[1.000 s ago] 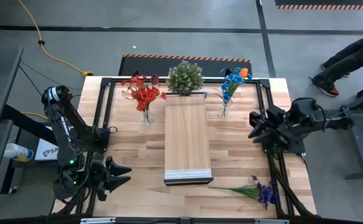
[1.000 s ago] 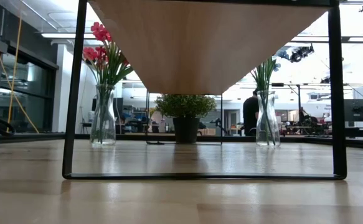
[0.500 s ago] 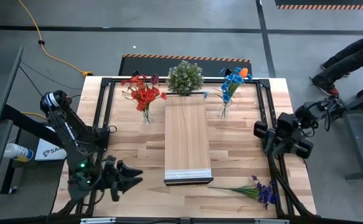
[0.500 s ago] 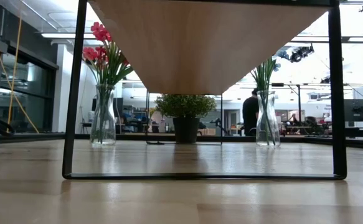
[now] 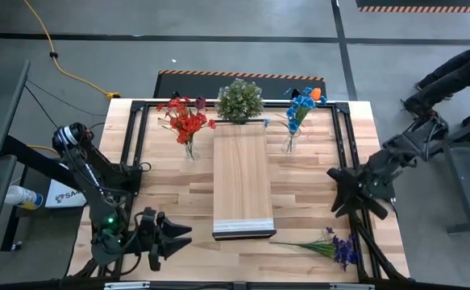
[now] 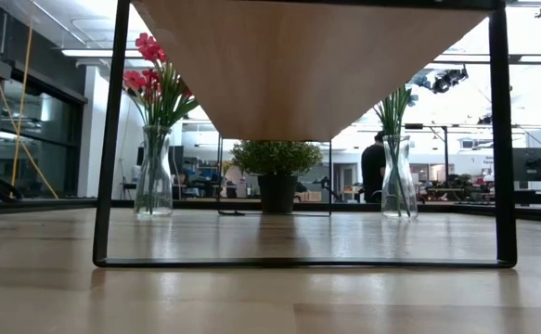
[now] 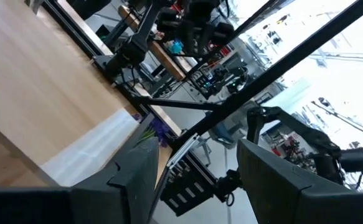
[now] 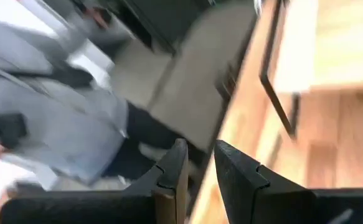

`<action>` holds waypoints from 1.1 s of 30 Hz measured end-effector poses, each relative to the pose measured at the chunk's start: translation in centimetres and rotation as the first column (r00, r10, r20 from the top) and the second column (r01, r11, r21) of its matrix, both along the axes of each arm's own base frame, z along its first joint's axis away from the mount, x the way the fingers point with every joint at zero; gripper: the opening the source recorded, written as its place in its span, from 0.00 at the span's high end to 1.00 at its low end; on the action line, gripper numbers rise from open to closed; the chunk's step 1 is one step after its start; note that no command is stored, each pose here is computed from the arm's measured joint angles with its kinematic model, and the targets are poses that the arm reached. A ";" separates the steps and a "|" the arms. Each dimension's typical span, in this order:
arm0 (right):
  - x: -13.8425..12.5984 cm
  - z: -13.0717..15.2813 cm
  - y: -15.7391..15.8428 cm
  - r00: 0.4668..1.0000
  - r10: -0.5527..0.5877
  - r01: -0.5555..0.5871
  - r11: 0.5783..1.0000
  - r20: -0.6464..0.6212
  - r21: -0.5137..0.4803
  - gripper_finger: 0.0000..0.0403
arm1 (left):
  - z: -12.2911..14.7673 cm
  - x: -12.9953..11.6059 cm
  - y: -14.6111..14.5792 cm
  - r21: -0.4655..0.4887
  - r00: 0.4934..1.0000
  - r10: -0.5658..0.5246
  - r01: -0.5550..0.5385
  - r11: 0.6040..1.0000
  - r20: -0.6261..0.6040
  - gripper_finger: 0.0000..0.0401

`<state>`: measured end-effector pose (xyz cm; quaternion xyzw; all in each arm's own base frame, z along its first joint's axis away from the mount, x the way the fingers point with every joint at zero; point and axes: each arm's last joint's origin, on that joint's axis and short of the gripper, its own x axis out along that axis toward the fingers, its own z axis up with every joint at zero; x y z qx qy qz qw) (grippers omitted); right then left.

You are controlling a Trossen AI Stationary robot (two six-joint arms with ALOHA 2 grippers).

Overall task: Pick and place flowers into a vace then onto a shelf
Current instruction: Put the violet flowers into the right transparent vase

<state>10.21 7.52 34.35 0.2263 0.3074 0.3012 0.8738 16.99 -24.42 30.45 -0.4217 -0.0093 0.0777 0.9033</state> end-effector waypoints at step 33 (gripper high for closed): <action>6.4 -4.9 8.4 0.857 -0.109 -0.071 0.943 -0.503 -0.324 0.82 | -1.1 0.2 -0.5 0.064 0.996 -0.068 0.072 0.995 -0.056 0.38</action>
